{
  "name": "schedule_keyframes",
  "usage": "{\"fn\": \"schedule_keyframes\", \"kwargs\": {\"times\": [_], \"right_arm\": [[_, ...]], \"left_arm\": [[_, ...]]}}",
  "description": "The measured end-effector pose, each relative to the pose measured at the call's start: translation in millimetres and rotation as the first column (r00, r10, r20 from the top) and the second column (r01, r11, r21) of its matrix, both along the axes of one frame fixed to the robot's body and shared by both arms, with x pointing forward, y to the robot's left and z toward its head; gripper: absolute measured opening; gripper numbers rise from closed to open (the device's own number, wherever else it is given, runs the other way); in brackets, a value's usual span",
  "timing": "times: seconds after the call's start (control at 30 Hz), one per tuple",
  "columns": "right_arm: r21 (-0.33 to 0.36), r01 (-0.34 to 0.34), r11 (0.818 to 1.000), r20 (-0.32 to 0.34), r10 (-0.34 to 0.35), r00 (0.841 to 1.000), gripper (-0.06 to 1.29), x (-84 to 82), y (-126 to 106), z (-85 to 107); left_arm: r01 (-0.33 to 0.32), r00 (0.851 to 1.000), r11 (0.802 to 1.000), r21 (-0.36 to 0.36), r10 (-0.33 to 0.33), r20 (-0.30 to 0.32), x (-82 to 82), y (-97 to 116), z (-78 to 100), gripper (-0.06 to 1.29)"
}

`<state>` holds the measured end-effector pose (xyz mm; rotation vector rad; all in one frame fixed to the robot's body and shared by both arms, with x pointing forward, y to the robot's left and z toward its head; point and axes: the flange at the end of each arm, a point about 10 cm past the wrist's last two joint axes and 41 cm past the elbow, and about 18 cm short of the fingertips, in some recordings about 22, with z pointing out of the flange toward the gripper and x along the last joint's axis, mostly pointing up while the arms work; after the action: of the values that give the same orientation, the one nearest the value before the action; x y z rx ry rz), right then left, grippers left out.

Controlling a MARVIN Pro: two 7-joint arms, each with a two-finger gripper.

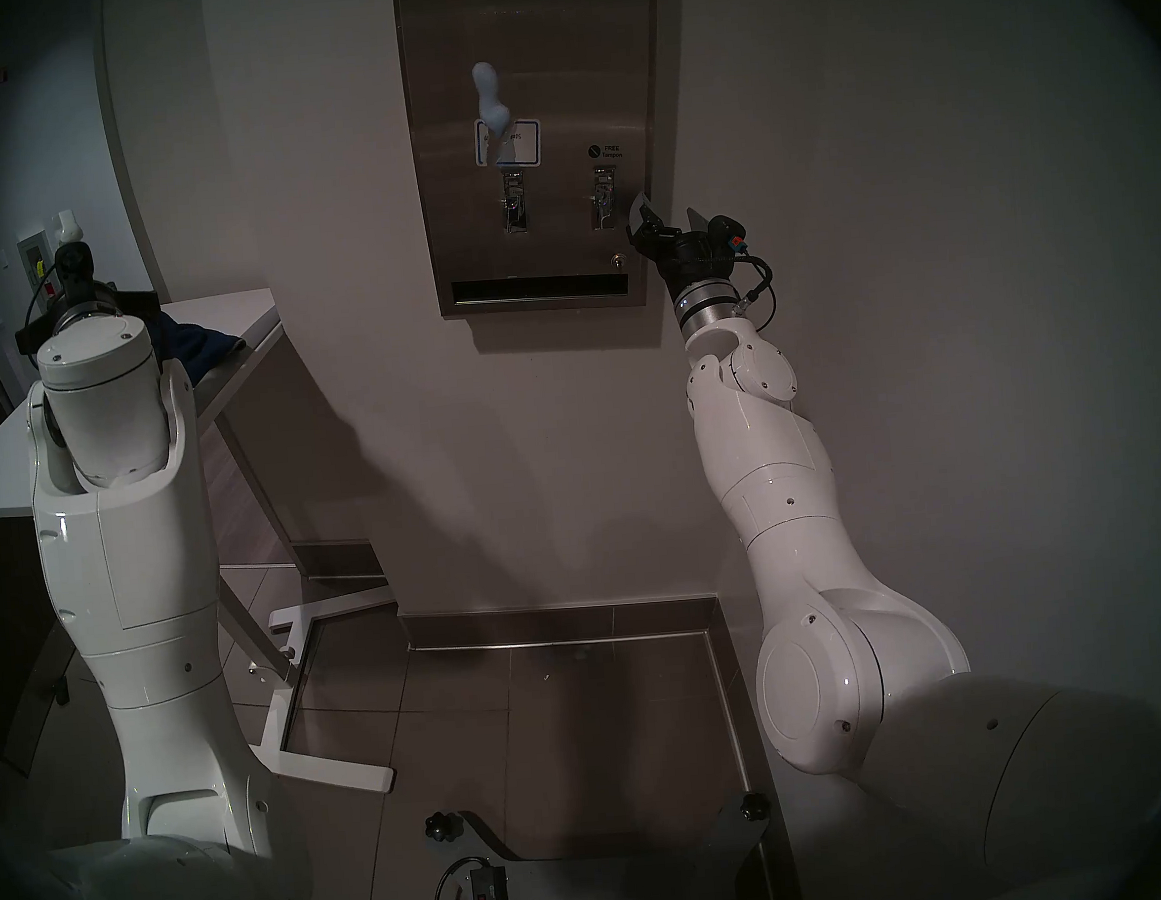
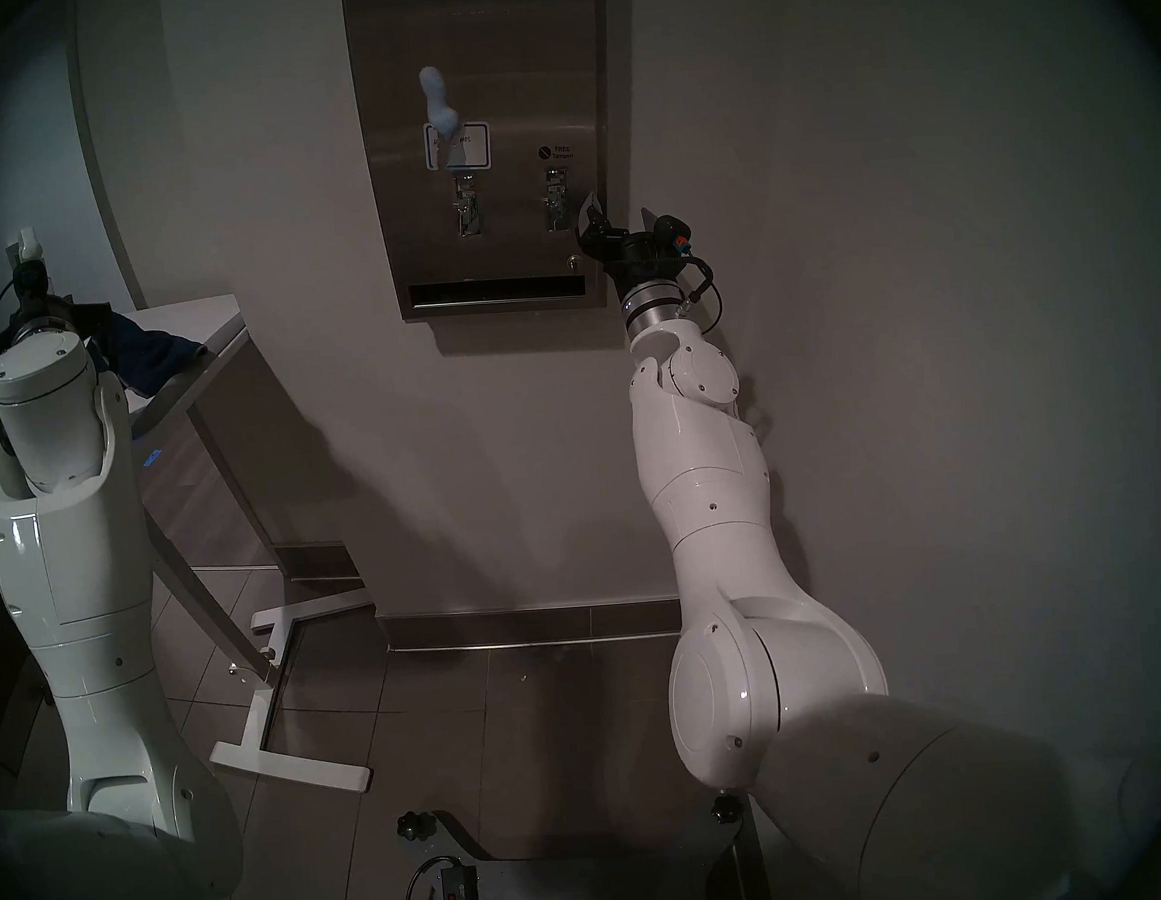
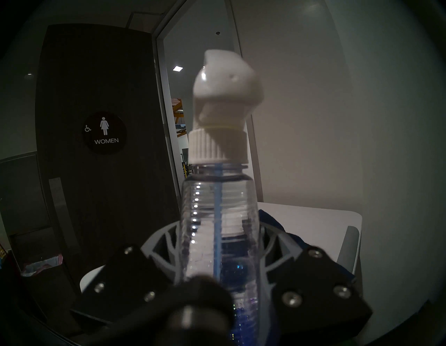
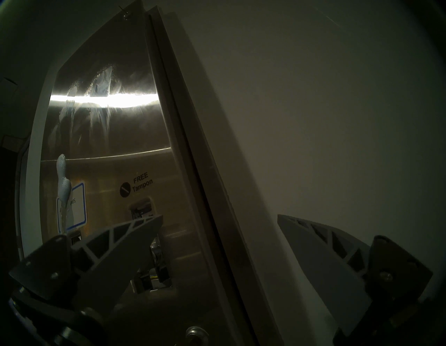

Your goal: Pick up the cleaner bottle and spray the cleaner onto the surface

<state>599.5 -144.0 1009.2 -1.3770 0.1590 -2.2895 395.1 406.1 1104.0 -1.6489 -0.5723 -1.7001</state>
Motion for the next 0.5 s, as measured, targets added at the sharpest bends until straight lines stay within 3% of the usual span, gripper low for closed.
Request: {"fn": "schedule_keyframes", "kwargs": {"times": [0.5], "right_arm": [[-0.022, 0.000, 1.000, -0.104, -0.002, 0.995, 1.23, -9.8, 17, -11.4]], "left_arm": [[-0.078, 0.996, 0.997, 0.023, 0.077, 0.042, -12.4, 34, -12.3, 0.39]]}}
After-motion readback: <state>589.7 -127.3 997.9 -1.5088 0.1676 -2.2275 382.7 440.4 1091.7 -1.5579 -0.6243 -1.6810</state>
